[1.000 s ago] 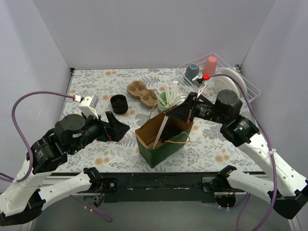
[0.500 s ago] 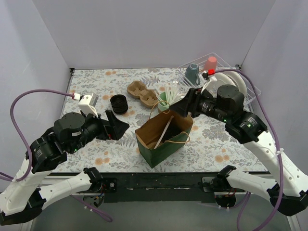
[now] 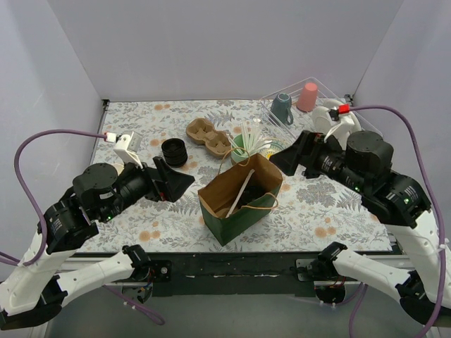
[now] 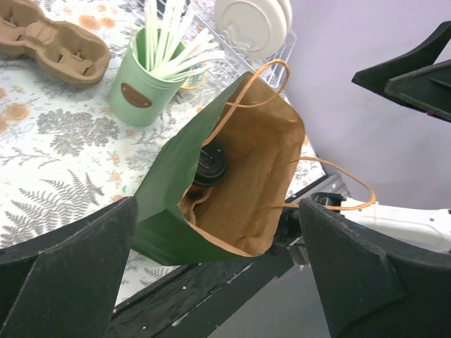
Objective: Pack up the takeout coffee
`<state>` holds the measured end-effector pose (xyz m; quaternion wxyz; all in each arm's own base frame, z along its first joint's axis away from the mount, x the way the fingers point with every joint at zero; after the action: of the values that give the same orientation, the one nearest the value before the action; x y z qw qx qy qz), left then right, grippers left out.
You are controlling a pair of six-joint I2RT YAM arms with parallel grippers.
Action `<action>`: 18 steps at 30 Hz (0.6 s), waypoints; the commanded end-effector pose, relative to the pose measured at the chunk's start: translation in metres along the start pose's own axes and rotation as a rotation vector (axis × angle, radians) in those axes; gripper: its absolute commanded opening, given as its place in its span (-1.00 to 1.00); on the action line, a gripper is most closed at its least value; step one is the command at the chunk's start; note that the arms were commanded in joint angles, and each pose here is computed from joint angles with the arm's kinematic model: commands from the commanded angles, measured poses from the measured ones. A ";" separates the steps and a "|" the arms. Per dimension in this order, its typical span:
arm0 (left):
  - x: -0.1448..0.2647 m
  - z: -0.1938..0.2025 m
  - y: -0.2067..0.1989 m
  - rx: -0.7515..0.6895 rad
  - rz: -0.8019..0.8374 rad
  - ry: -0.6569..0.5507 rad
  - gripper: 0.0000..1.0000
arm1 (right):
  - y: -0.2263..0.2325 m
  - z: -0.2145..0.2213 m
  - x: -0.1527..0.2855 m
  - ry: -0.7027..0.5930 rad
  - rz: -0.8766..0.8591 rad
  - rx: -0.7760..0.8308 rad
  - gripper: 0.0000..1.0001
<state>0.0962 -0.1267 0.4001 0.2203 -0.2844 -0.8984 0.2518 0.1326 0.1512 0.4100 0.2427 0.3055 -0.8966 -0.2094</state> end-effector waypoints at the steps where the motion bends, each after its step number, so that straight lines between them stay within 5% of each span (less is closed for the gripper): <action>1: 0.000 -0.003 -0.010 0.042 0.086 -0.034 0.96 | -0.002 -0.006 0.022 -0.070 0.029 -0.026 0.97; 18: 0.000 0.003 -0.008 0.087 0.096 -0.038 0.96 | -0.006 0.004 0.025 -0.080 -0.001 -0.025 0.97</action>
<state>0.0908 -0.1308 0.4011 0.2055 -0.3096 -0.8779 0.3021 0.1160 0.1326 0.4019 0.2387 0.2854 -0.9014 -0.2217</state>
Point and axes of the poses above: each gripper's point midway between its finger pads, its own x axis back along the fingers, its own y axis along the line the jaws close on, z = x × y, the point moved 7 cm from there along x, back along the fingers, and after that the axes turned 3 degrees about x, right-handed, at the moved point
